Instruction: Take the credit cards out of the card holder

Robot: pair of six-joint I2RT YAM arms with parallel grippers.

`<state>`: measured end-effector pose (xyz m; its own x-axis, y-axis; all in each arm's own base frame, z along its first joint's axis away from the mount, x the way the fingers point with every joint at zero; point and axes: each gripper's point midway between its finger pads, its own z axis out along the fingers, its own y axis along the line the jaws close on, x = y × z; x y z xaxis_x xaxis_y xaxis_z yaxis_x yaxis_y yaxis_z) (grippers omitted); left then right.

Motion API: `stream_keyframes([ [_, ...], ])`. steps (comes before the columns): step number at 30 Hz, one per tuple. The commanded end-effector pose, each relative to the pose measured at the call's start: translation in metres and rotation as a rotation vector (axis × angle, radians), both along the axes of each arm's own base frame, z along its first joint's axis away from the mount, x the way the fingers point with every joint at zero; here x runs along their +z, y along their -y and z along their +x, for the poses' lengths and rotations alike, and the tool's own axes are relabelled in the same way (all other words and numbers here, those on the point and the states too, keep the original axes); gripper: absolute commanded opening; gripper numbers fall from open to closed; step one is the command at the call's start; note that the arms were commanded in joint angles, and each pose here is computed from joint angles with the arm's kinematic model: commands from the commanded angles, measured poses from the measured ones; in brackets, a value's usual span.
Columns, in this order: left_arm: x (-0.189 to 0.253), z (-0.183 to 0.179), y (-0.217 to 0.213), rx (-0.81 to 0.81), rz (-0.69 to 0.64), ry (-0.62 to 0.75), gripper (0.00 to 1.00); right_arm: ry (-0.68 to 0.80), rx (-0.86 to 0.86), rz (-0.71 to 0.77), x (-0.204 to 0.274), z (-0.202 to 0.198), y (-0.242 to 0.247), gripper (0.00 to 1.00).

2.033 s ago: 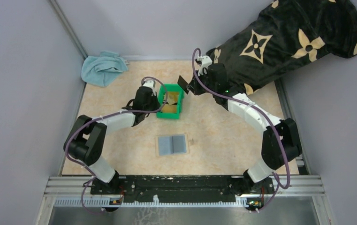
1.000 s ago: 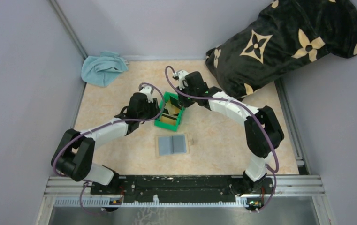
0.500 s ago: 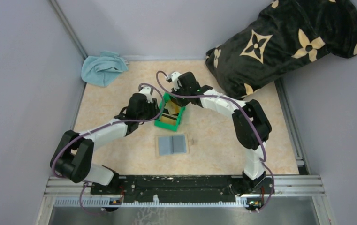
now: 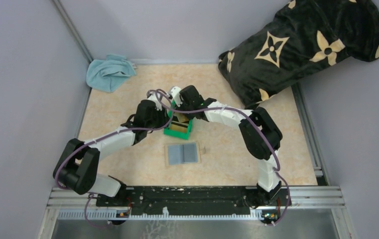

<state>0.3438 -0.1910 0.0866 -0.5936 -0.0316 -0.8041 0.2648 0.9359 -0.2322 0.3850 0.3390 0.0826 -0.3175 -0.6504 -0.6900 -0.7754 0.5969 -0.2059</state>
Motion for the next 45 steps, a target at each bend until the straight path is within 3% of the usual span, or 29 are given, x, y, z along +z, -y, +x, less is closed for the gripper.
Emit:
stream_keyframes([
  [1, 0.003, -0.003, 0.003, -0.012, -0.019, 0.002, 0.46, 0.028, 0.066, 0.020, 0.022, -0.021, -0.008, 0.26],
  [5, -0.001, -0.002, 0.006, -0.020, -0.022, -0.014, 0.46, -0.001, 0.088, 0.056, 0.026, -0.035, -0.011, 0.37],
  [12, -0.004, -0.004, 0.011, -0.031, -0.054, -0.028, 0.46, 0.020, 0.081, 0.153, 0.052, -0.043, -0.014, 0.38],
  [14, -0.005, -0.005, 0.012, -0.034, -0.059, -0.032, 0.46, 0.009, 0.079, 0.170, 0.054, -0.043, -0.019, 0.21],
  [15, -0.005, -0.005, 0.013, -0.034, -0.061, -0.032, 0.46, -0.002, 0.074, 0.183, 0.054, -0.043, -0.022, 0.04],
  [16, -0.005, -0.005, 0.013, -0.034, -0.063, -0.032, 0.46, -0.019, 0.076, 0.193, 0.053, -0.044, -0.026, 0.00],
  [27, 0.000, -0.008, 0.006, -0.006, -0.068, -0.036, 0.46, -0.162, 0.139, 0.353, 0.039, -0.063, -0.074, 0.00],
  [36, 0.003, -0.014, 0.000, 0.002, -0.066, -0.035, 0.46, -0.189, 0.077, 0.313, 0.009, -0.049, -0.078, 0.00],
  [45, 0.001, -0.015, -0.001, 0.006, -0.068, -0.036, 0.46, -0.125, -0.114, 0.231, -0.002, -0.016, -0.043, 0.00],
])
